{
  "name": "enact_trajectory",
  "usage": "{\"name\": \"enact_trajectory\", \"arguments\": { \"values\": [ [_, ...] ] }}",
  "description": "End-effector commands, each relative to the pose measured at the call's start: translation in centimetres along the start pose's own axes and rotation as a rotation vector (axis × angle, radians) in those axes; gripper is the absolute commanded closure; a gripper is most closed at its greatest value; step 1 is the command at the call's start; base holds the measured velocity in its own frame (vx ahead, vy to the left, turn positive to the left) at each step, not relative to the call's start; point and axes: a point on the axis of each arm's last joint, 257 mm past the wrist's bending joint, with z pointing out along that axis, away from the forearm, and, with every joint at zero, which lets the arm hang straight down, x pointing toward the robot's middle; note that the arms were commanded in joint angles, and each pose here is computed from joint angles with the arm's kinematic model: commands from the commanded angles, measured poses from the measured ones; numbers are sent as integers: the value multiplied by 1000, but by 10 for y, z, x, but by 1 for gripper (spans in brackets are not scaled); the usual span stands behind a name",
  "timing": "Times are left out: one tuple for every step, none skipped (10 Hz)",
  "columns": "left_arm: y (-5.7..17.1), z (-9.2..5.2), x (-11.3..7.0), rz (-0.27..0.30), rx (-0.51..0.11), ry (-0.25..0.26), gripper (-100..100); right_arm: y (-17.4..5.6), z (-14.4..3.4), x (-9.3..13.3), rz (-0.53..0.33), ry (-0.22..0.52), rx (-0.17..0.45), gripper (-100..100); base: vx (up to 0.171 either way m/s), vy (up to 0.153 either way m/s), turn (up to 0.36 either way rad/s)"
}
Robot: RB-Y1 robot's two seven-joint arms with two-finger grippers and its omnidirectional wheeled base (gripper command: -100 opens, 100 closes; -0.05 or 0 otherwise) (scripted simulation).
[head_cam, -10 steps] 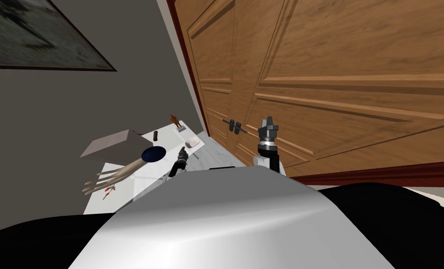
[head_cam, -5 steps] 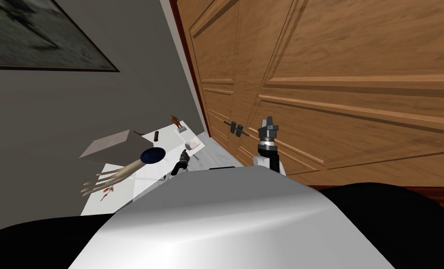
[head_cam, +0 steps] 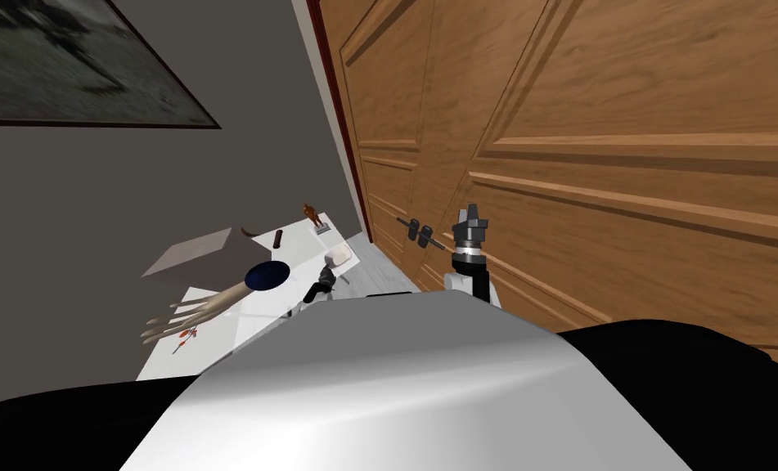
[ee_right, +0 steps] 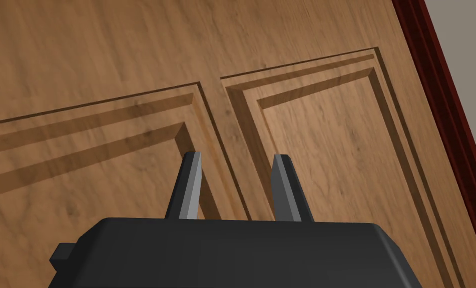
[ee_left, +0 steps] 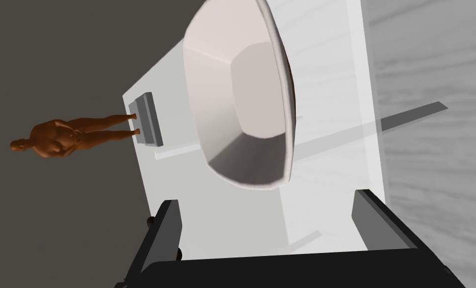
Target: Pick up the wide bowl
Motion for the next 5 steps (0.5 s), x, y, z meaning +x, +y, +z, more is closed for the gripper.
{"name": "enact_trajectory", "arguments": {
  "values": [
    [9, 4, 5, -21, -36, 1, -100, 0, 0, 0, 0, 0, 0, 0, 173, -21, 110],
    [15, 6, 7, -34, -55, 2, -100, 0, 0, 0, 0, 0, 0, 0, 160, 8, 91],
    [25, 9, 13, -59, -92, 6, -100, 0, 0, 0, 0, 0, 0, 0, 186, -8, 176],
    [37, 10, 19, -83, -127, 9, -100, 0, 0, 0, 0, 0, 0, 0, 245, -47, 169],
    [49, 11, 26, -107, -159, 14, -100, 0, 0, 0, 0, 0, 0, 0, 260, -74, 119]
  ]
}}
